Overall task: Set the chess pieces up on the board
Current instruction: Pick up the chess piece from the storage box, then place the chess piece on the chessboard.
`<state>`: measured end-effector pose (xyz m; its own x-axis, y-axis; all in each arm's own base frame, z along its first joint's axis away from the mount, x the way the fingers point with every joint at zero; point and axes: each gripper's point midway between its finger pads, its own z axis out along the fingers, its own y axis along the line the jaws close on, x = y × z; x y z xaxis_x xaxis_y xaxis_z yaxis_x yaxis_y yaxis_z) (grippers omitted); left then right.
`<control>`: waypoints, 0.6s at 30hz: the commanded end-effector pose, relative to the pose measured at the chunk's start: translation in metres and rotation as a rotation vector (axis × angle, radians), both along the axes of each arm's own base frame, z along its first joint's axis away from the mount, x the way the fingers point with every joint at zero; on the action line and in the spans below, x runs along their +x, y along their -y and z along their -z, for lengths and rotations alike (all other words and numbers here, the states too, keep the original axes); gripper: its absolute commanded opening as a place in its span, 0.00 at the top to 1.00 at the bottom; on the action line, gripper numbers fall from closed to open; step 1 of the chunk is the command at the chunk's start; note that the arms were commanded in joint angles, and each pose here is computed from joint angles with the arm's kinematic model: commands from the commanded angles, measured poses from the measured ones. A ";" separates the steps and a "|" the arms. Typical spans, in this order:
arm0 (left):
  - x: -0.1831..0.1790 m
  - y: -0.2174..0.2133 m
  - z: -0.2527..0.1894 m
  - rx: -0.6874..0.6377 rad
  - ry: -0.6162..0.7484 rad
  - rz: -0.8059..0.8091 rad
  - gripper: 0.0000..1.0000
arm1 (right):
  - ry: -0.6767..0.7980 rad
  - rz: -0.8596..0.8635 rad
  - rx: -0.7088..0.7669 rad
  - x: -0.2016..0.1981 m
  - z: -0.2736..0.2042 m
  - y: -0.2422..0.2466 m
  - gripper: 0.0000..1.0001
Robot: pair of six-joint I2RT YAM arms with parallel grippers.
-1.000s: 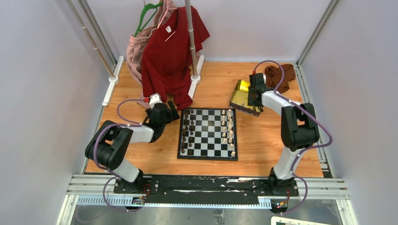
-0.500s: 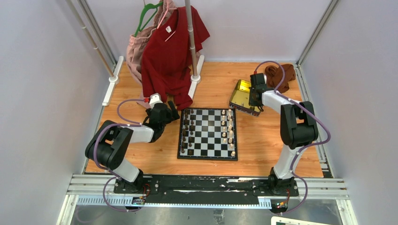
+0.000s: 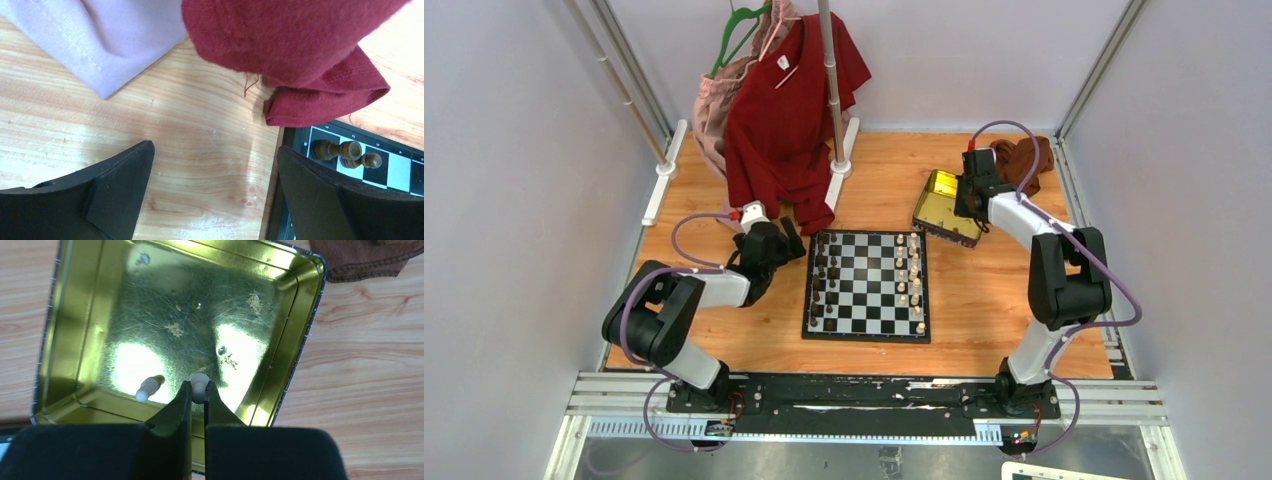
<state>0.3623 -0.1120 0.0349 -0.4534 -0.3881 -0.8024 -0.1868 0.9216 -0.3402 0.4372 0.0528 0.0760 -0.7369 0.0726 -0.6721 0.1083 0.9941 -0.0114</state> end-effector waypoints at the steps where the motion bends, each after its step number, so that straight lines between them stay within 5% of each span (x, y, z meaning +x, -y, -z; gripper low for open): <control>1: -0.013 -0.014 0.004 0.033 -0.023 -0.028 0.00 | 0.085 -0.051 0.017 0.007 -0.032 -0.014 1.00; 18: -0.028 -0.024 -0.084 0.104 0.232 -0.048 0.01 | 0.160 -0.268 -0.026 -0.040 -0.086 -0.088 1.00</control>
